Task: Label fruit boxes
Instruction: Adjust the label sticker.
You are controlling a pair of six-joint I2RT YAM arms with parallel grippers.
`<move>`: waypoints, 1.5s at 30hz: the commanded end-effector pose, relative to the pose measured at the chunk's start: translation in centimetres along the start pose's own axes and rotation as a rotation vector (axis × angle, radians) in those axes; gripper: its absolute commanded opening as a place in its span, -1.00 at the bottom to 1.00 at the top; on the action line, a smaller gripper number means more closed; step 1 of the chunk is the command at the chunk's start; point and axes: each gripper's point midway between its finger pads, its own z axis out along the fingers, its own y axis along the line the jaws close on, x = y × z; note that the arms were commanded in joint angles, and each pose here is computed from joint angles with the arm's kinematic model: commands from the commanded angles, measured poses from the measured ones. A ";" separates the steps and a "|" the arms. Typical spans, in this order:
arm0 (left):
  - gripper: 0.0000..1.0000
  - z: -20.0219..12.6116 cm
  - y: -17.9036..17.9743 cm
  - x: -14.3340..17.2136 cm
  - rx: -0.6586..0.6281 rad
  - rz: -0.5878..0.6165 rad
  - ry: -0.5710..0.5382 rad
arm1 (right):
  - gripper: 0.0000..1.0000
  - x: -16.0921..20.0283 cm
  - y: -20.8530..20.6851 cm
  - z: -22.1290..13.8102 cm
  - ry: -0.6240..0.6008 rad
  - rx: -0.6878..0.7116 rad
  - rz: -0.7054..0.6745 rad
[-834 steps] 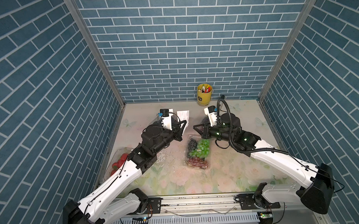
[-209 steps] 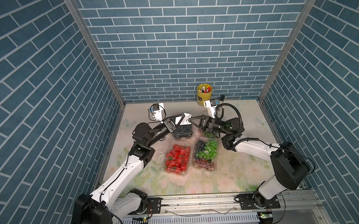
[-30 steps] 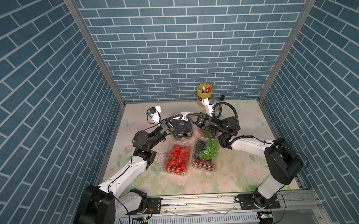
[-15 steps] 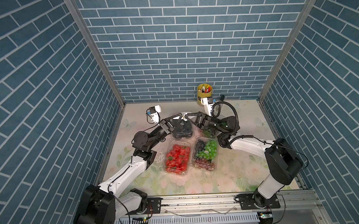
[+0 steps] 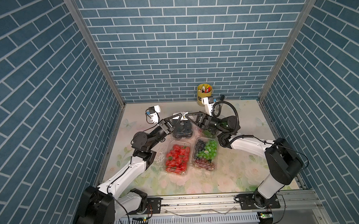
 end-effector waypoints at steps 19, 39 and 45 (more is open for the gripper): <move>-1.00 0.5 -1.5 0.8 0.076 0.003 0.042 | -1.00 -0.1 0.6 0.5 0.013 -0.037 -0.013; -1.00 0.5 -1.6 1.2 0.088 -0.001 0.054 | -1.00 0.0 0.2 0.7 0.008 -0.030 0.000; -1.00 0.3 -2.1 1.4 0.099 0.005 0.060 | -1.00 -0.4 -0.8 -0.1 -0.018 0.005 0.006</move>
